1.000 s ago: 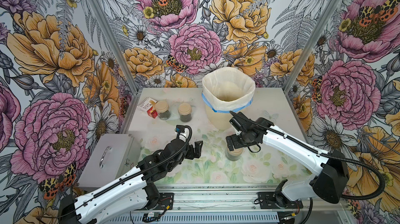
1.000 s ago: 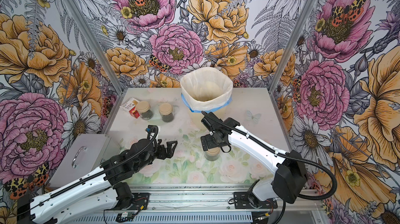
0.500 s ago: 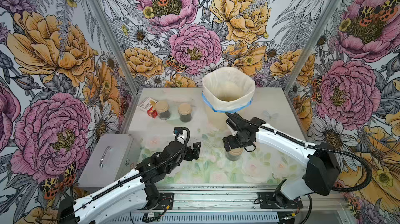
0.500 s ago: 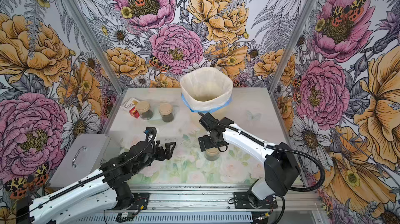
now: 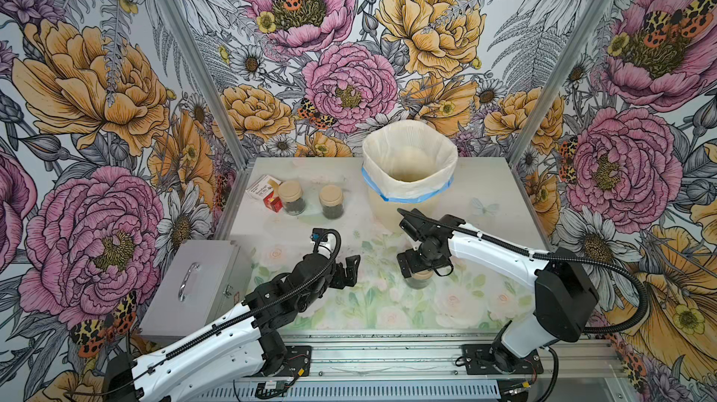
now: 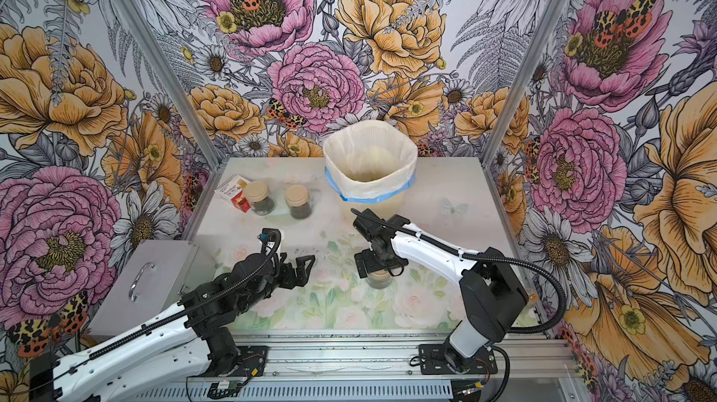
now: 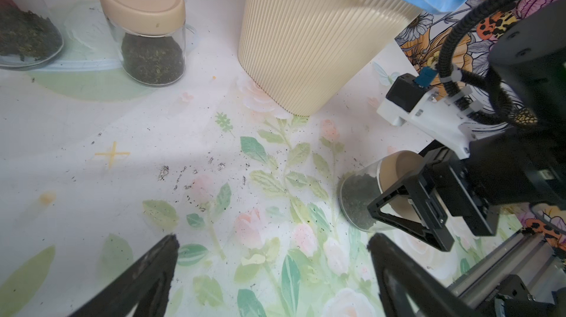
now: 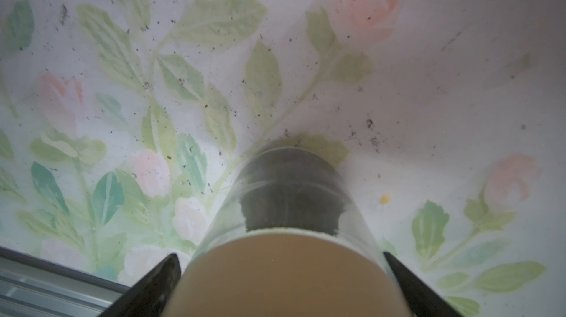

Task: Empty moldy tea leaves from jars
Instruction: Pick up the jar from the center of the board.

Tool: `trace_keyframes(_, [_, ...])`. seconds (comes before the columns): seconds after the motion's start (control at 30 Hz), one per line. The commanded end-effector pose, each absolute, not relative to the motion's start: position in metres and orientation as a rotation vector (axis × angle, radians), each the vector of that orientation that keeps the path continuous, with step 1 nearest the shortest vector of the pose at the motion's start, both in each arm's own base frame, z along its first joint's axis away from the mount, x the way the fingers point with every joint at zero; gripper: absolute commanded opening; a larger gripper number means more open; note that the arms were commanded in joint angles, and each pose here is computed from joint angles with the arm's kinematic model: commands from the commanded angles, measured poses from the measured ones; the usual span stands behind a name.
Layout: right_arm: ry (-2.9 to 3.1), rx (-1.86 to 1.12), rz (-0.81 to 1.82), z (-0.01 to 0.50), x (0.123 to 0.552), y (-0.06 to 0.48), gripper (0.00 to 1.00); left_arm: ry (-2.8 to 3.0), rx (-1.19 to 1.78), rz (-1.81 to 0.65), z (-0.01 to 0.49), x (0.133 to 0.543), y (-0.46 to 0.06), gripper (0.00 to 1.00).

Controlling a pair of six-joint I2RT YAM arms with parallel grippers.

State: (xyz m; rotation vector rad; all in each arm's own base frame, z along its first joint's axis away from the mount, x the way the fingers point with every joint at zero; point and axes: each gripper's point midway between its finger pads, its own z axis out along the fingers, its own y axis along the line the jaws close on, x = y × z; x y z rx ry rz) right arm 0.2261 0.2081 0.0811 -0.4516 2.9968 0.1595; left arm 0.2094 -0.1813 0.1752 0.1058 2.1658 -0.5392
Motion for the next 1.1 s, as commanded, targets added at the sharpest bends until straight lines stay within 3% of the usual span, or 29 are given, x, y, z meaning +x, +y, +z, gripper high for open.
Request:
trace_keyframes(0.0, [2.992, -0.455, 0.184, 0.075, 0.23, 0.217, 1.0, 2.143, 0.094, -0.533, 0.177, 0.21, -0.178, 0.99])
trace_keyframes(0.23, [3.003, -0.456, 0.151, 0.068, 0.231, 0.215, 0.99, 2.137, 0.095, -0.536, 0.178, 0.209, -0.177, 0.99])
trace_keyframes(0.57, [3.009, -0.447, 0.159, 0.069, 0.226, 0.212, 0.8, 2.143, 0.143, -0.57, 0.17, 0.206, -0.185, 0.99])
trace_keyframes(0.87, [2.984, -0.402, 0.316, 0.102, 0.22, 0.218, 0.74, 1.985, 0.521, -0.716, 0.159, 0.189, -0.247, 0.99])
trace_keyframes(1.07, [2.93, -0.395, 0.537, 0.156, 0.214, 0.234, 0.73, 1.911, 0.738, -0.752, 0.166, 0.176, -0.276, 0.99])
